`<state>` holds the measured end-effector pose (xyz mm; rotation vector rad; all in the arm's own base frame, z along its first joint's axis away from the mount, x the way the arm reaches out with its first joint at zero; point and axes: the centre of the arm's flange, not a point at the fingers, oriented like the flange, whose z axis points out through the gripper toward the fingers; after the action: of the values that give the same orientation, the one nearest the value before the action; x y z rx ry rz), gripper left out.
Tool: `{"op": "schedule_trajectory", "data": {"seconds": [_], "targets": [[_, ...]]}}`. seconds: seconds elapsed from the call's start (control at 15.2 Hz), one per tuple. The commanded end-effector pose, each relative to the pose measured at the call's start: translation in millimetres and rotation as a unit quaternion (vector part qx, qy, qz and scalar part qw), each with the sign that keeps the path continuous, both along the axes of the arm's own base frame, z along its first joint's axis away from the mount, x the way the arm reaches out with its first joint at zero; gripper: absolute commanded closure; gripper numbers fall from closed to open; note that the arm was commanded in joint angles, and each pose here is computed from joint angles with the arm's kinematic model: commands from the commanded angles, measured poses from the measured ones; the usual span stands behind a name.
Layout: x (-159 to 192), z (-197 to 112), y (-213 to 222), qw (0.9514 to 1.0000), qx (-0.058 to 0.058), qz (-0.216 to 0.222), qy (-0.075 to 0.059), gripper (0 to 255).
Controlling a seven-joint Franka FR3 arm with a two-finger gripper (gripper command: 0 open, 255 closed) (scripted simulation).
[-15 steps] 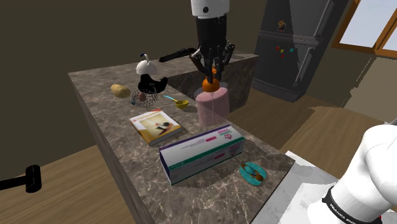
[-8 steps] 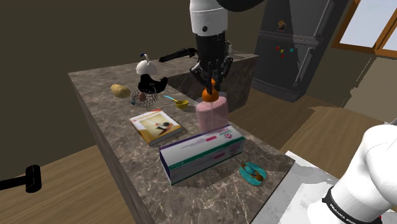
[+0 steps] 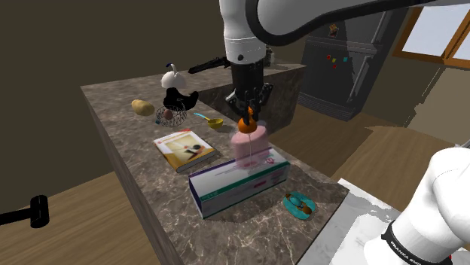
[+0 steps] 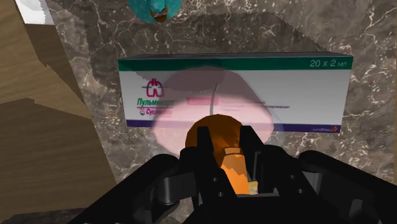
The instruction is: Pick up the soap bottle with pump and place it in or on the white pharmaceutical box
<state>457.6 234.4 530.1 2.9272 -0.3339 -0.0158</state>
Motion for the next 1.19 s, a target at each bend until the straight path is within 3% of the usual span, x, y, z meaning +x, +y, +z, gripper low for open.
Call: {"op": "schedule_trajectory", "data": {"seconds": [0.0,0.33,0.86,0.92,1.12], "targets": [[-1,-11,0,1.0000,0.000,0.000,0.000,255],[-1,-37,0,1.0000,0.000,0.000,0.000,255],[-1,-38,0,1.0000,0.000,0.000,0.000,255],[-1,-38,0,1.0000,0.000,0.000,0.000,0],[-1,-38,1,1.0000,0.000,0.000,0.000,0]]}}
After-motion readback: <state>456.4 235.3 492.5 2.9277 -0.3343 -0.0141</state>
